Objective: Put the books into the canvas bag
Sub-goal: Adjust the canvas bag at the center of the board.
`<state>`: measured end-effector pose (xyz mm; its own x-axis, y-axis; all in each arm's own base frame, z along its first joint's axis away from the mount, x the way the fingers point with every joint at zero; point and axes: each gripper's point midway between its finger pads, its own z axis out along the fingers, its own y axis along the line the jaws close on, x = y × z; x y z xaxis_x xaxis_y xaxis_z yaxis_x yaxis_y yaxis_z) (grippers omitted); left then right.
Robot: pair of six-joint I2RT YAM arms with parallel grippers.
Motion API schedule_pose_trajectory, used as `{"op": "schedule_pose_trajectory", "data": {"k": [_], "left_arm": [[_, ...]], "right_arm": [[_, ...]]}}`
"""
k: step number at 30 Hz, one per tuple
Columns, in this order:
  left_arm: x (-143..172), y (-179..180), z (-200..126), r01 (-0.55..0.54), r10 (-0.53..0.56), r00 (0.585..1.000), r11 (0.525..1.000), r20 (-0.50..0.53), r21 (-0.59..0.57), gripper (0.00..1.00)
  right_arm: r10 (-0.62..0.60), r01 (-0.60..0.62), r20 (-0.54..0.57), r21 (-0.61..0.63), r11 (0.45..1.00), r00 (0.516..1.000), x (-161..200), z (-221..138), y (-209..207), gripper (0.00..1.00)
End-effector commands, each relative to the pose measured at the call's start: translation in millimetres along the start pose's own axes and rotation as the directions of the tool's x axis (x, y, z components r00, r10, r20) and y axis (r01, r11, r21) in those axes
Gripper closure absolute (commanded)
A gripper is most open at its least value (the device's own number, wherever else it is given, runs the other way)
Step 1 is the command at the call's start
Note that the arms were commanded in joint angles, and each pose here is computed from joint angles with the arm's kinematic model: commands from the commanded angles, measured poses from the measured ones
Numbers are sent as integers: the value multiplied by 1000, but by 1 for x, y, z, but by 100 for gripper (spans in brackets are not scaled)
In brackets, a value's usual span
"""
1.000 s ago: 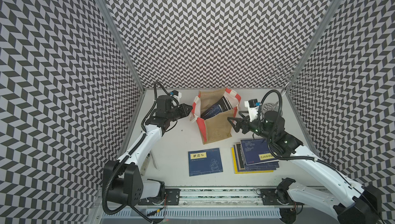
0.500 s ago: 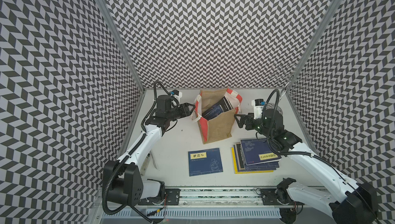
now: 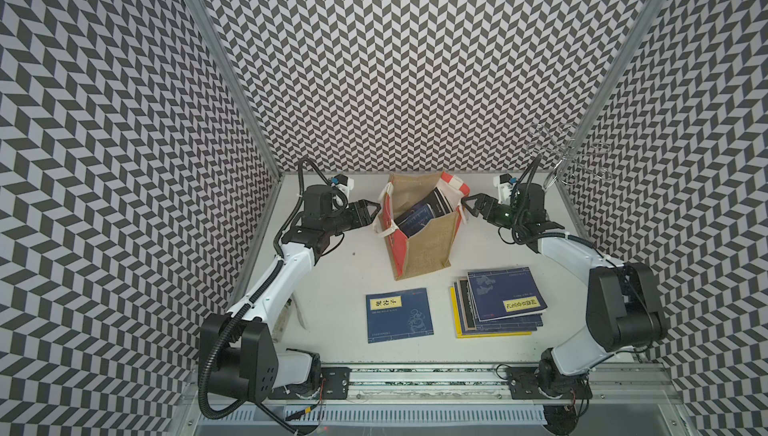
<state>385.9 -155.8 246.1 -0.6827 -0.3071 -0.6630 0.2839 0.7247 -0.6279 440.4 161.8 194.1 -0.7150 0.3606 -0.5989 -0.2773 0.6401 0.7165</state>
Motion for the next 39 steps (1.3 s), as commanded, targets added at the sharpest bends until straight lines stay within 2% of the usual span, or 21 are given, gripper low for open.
{"op": "schedule_pose_trajectory", "data": {"k": [1, 5, 12, 19, 25, 28, 33, 39], "left_arm": [[-16, -9, -13, -34, 34, 998, 999, 48, 4, 27], [-25, -8, -21, -35, 35, 996, 999, 80, -3, 21], [-34, 2, -32, -31, 34, 994, 999, 102, -28, 19], [-30, 5, -31, -24, 26, 995, 999, 94, -29, 19], [-26, 6, -31, -24, 27, 996, 999, 81, -32, 19], [-6, 25, -32, 42, -36, 998, 994, 54, -100, 19], [60, 62, -35, 197, -202, 979, 962, -8, -188, 19], [129, 67, -45, 233, -260, 961, 944, -92, -234, 18]], "right_arm": [[-61, 66, 41, -155, 986, 997, -20, -1, 38, 1], [-72, 79, 50, -157, 985, 996, -20, -3, 41, 1], [-67, 80, 91, -146, 986, 994, -27, -8, 43, 1], [-35, 40, 52, -112, 993, 998, -22, 8, 24, 1], [-95, 105, 81, -128, 986, 992, -24, -1, 43, 1], [-164, 172, 87, -99, 980, 983, -17, -8, 60, 1], [-289, 289, 82, 20, 957, 954, 26, -39, 89, 1], [-336, 337, -45, 27, 941, 941, 124, -77, 107, 1]]}}
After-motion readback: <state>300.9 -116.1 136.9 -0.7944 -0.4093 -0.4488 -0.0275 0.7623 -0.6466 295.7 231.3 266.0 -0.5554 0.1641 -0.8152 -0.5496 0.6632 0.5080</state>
